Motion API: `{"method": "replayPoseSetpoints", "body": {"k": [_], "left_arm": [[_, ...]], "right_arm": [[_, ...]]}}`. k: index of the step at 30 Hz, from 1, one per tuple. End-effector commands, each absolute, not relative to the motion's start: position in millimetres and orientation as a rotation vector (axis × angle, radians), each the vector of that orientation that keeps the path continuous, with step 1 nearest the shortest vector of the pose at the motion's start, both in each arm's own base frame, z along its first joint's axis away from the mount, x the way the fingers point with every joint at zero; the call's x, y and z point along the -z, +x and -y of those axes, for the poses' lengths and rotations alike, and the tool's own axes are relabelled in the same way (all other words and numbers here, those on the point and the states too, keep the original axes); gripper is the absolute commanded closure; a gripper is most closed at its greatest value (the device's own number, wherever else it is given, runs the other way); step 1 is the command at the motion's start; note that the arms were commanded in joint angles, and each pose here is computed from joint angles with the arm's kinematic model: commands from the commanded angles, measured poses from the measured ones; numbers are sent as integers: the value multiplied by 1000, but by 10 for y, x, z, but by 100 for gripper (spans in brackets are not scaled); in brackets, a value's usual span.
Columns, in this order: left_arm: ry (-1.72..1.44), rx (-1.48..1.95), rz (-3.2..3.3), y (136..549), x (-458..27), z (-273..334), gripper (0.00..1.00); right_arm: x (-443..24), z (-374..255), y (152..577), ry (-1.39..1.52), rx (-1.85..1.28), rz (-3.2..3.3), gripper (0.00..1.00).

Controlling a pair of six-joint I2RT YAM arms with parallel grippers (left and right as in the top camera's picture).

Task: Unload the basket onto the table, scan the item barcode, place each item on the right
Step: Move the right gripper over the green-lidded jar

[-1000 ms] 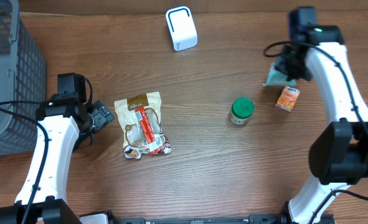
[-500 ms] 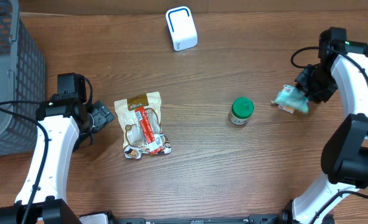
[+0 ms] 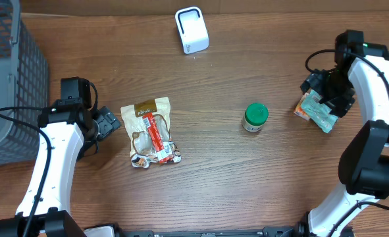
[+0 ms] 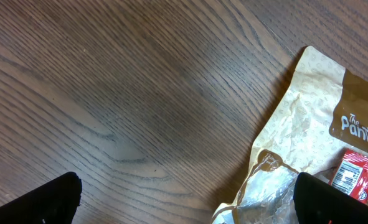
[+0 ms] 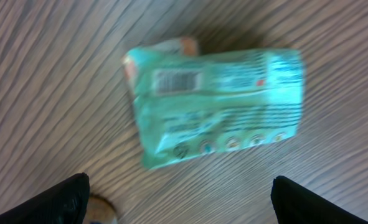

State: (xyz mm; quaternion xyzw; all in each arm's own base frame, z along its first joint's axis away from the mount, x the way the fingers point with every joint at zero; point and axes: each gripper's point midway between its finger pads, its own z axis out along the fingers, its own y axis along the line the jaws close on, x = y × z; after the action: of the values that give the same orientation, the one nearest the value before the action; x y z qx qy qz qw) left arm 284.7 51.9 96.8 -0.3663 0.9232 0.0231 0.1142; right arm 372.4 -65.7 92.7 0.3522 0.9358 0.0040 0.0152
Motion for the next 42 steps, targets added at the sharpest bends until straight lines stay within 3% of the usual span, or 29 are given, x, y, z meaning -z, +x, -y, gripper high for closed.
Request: {"method": "replayPoseSetpoints", "body": {"k": [1, 20, 33, 36, 42], "left_arm": [[-1059, -87, -2708, 2845, -971, -544, 0], [-1059, -87, -2708, 2845, -971, -544, 0], [-1059, -87, -2708, 2845, -971, -544, 0], [-1059, -87, -2708, 2845, -971, -544, 0], [-1059, -87, -2708, 2845, -971, -544, 0]], "right_arm": [[-1069, 375, 3764, 1011, -96, -2912, 6], [-1038, -852, 3681, 525, -107, -3049, 0], [-589, -895, 3537, 449, -42, -3075, 1], [-477, -903, 3525, 410, -55, -3075, 7], [-373, -895, 3464, 412, -54, -3087, 10]]}}
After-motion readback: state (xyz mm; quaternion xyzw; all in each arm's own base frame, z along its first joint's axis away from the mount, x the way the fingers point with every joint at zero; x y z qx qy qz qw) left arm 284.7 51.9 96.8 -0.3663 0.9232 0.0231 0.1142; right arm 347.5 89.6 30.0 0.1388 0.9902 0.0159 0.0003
